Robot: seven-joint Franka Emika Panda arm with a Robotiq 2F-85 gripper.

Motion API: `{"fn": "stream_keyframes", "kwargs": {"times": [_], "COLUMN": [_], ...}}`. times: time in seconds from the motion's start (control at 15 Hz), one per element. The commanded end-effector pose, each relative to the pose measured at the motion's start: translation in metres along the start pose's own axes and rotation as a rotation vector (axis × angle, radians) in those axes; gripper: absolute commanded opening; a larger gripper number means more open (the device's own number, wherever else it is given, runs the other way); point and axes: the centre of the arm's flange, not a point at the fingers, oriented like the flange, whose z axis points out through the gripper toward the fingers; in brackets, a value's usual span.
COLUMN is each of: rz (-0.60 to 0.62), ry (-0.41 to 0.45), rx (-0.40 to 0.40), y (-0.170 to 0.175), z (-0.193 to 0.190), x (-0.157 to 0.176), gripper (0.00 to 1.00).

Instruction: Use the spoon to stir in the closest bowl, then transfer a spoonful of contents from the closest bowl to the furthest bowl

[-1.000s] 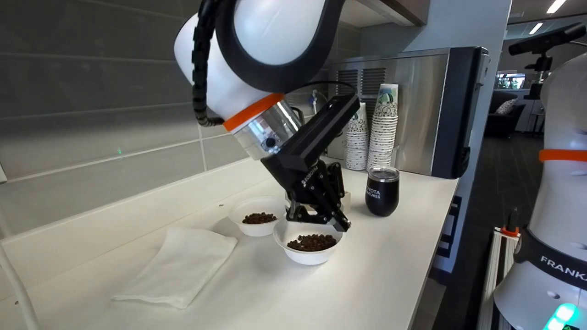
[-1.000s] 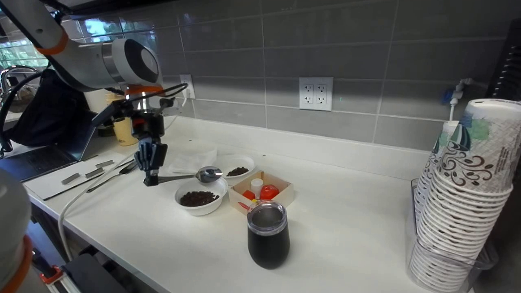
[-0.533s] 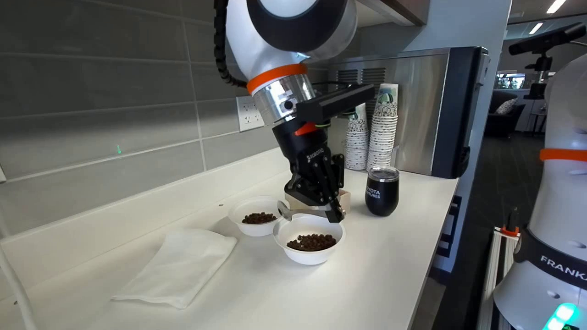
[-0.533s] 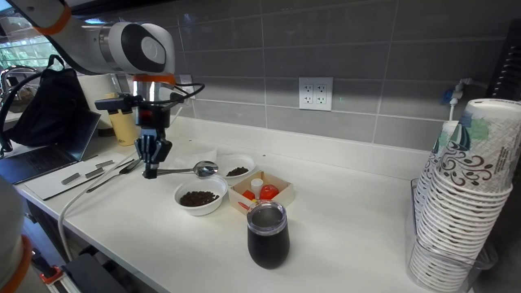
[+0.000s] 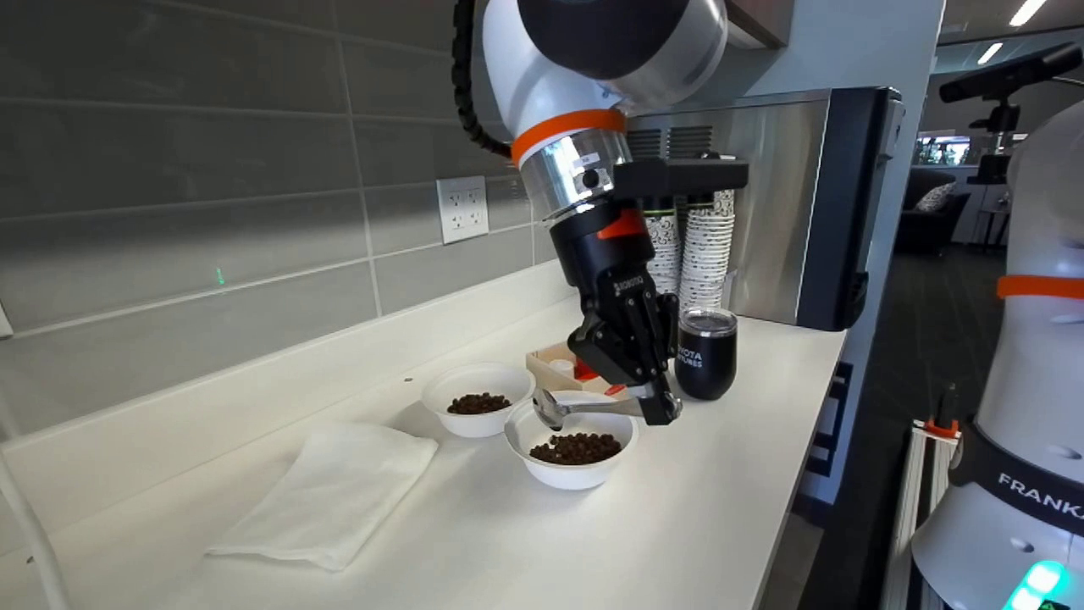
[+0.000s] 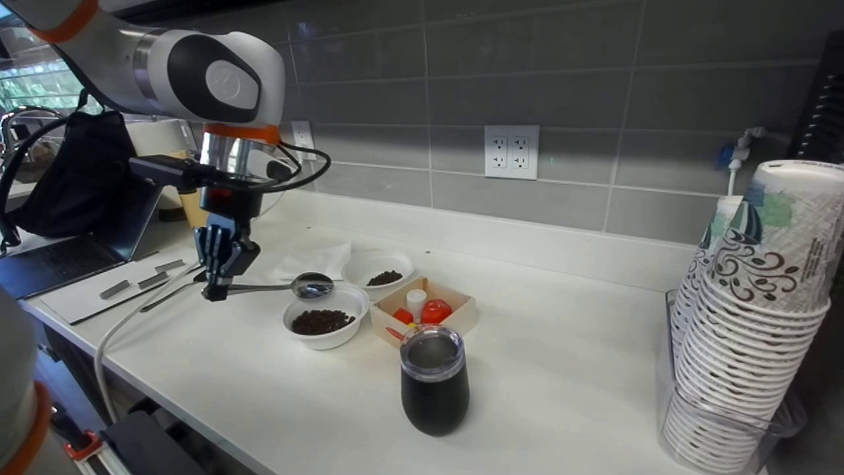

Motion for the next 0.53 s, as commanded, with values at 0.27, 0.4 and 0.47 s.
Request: {"fn": "stream_keyframes", "kwargs": {"times": [0.27,0.4,0.47], "rz": [-0.027,-0.025,-0.027], "ry": [-0.052,-0.047,-0.046], "rx": [0.129,0.145,0.158], "y": [0.044,0.051,0.053], "z": [0.019,0.021,0.023], "x": [0.011,0.017,0.021], "gripper": [0.01,0.01,0.01]}}
